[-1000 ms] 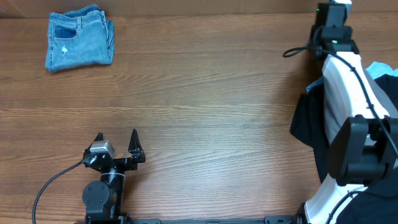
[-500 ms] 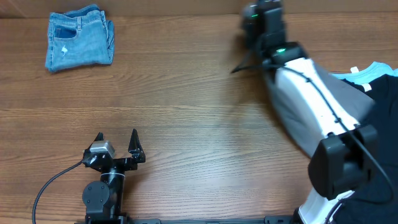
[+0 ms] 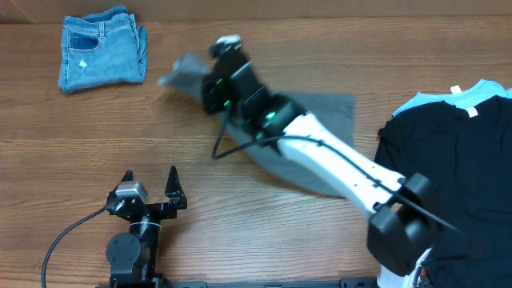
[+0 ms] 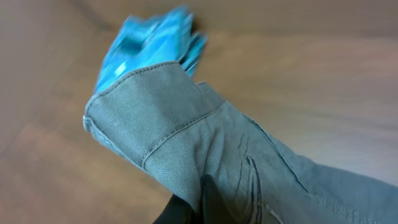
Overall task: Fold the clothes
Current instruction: 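Pull the grey pants left and lay them flat mid-table, then release the pants and raise the right gripper above them, then grasp the left and right ends of the grey pants with both grippers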
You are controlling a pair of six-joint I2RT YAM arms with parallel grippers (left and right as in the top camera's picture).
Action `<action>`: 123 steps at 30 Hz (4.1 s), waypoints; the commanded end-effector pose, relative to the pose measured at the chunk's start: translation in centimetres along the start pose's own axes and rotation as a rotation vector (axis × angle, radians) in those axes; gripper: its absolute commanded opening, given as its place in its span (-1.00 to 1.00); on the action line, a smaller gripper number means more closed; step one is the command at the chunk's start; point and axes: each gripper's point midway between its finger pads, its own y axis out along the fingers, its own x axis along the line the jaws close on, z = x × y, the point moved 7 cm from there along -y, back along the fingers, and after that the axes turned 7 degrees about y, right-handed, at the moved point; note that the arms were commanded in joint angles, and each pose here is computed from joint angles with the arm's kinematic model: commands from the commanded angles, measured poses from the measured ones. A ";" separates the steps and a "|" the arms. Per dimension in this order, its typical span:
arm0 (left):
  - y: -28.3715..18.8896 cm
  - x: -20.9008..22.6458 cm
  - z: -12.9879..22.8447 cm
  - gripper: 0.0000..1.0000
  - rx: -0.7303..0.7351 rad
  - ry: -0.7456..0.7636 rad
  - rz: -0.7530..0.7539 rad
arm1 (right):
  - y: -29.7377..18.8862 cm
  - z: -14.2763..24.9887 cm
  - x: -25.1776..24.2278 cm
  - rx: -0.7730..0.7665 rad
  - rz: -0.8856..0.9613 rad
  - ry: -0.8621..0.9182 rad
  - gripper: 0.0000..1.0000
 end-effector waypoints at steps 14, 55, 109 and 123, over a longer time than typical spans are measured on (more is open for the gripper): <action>0.0 0.2 0.0 1.00 -0.005 0.019 -0.012 | -1.4 -2.0 2.4 -0.083 -0.063 -0.054 0.56; 0.0 0.2 0.1 1.00 -0.004 0.058 -0.010 | -9.5 3.2 -19.3 0.513 0.424 0.386 1.00; 14.3 -0.9 5.8 -0.86 1.293 -0.219 -0.007 | -9.1 8.8 -23.2 0.641 0.567 0.525 -0.81; 13.3 0.2 9.8 -0.92 1.464 -0.240 -0.139 | -9.3 13.4 -25.4 0.715 0.594 0.635 -0.92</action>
